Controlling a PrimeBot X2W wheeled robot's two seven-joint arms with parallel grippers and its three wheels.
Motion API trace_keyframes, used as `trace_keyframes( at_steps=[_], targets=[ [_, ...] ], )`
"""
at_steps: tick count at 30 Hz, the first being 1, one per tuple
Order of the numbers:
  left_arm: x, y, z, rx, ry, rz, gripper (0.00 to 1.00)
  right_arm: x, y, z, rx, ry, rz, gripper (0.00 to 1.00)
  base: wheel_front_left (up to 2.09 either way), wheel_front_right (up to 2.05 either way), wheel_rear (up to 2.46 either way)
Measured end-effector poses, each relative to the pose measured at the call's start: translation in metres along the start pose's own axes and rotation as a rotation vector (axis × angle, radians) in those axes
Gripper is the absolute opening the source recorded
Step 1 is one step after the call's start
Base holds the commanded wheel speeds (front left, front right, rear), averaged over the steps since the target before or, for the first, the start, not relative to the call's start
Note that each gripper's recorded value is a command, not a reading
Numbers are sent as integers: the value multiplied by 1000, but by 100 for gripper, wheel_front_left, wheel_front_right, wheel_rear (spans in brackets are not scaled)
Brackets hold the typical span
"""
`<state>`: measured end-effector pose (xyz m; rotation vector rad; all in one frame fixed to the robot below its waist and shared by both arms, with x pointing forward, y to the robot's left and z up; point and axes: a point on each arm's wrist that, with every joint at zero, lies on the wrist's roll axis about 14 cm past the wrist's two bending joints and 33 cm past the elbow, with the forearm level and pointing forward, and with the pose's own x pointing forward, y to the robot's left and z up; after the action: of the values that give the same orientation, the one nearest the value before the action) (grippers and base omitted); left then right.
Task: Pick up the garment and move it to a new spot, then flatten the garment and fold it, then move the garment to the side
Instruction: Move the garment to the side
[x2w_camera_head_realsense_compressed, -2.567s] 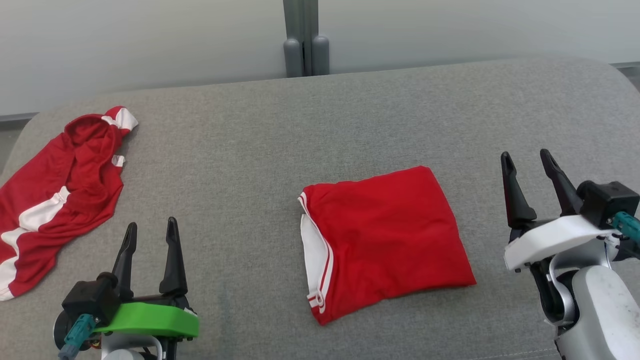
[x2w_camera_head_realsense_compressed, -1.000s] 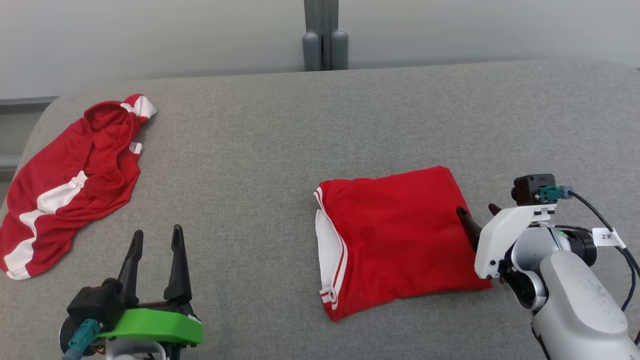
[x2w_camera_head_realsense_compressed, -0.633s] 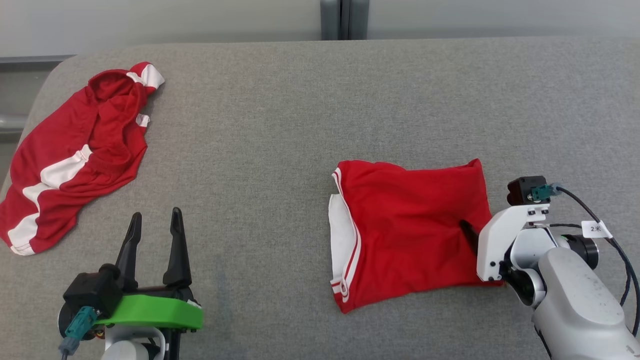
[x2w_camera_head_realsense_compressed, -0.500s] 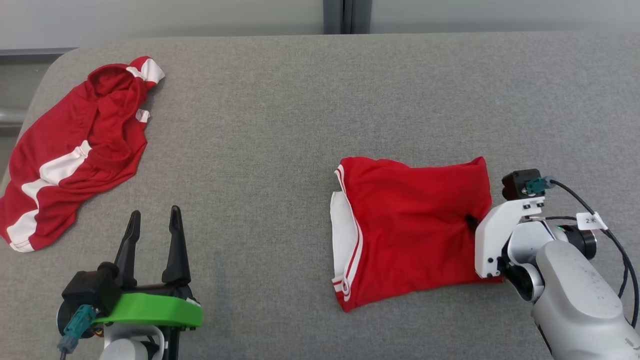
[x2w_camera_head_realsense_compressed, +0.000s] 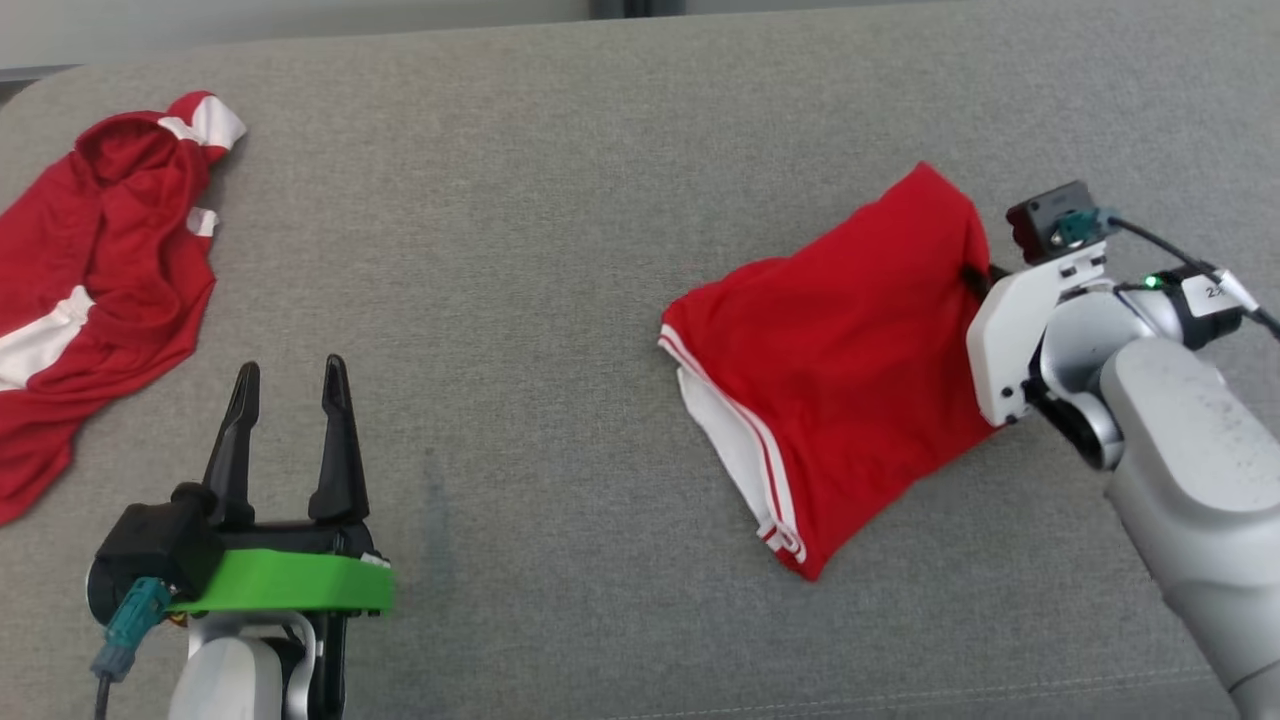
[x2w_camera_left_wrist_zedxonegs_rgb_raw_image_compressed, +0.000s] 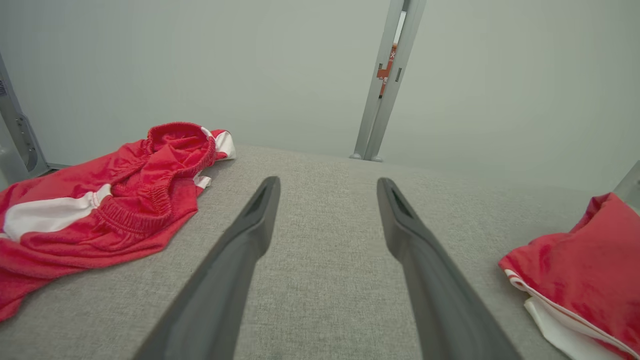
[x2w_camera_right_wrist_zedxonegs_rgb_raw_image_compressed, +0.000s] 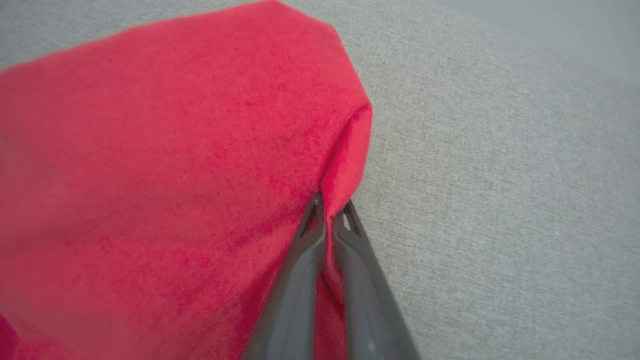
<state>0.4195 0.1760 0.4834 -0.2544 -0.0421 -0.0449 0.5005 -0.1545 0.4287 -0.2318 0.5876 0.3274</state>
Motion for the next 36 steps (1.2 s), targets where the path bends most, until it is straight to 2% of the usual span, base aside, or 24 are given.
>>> trace_keyframes(
  at_steps=[3, 5, 11, 16, 22, 26, 31, 32, 33, 36],
  targets=[
    [15, -11, 1, 13, -15, -40, 100, -2, -31, 10, -6, -37, -67, 0, 0, 0, 0],
    [29, -29, -4, 25, -17, -105, 100, -7, -72, 17, 1, -75, -160, 0, 0, 0, 0],
    [58, -70, -17, 25, -18, -259, 100, -22, -154, -12, 45, -46, -356, 0, 0, 0, 0],
    [73, -96, -35, 13, -7, -359, 100, -38, -212, -28, 0, -28, -497, 0, 0, 0, 0],
    [85, -97, -55, 6, 6, -396, 100, -42, -252, -39, -106, 8, -587, 0, 0, 0, 0],
    [88, -96, -70, 40, 25, -421, 100, -45, -274, -57, -163, 76, -639, 0, 0, 0, 0],
    [92, -89, -77, 40, 21, -409, 100, -50, -294, -71, -160, 99, -707, 0, 0, 0, 0],
    [93, -87, -78, 41, 22, -402, 100, -47, -294, -72, -161, 99, -709, 22, 0, 0, 0],
    [93, -85, -78, 42, 24, -396, 100, -44, -293, -73, -159, 89, -708, 100, 0, 0, 0],
    [92, -80, -77, 40, 27, -378, 100, -41, -289, -70, -184, 54, -706, 100, 0, 0, 0]
  ],
)
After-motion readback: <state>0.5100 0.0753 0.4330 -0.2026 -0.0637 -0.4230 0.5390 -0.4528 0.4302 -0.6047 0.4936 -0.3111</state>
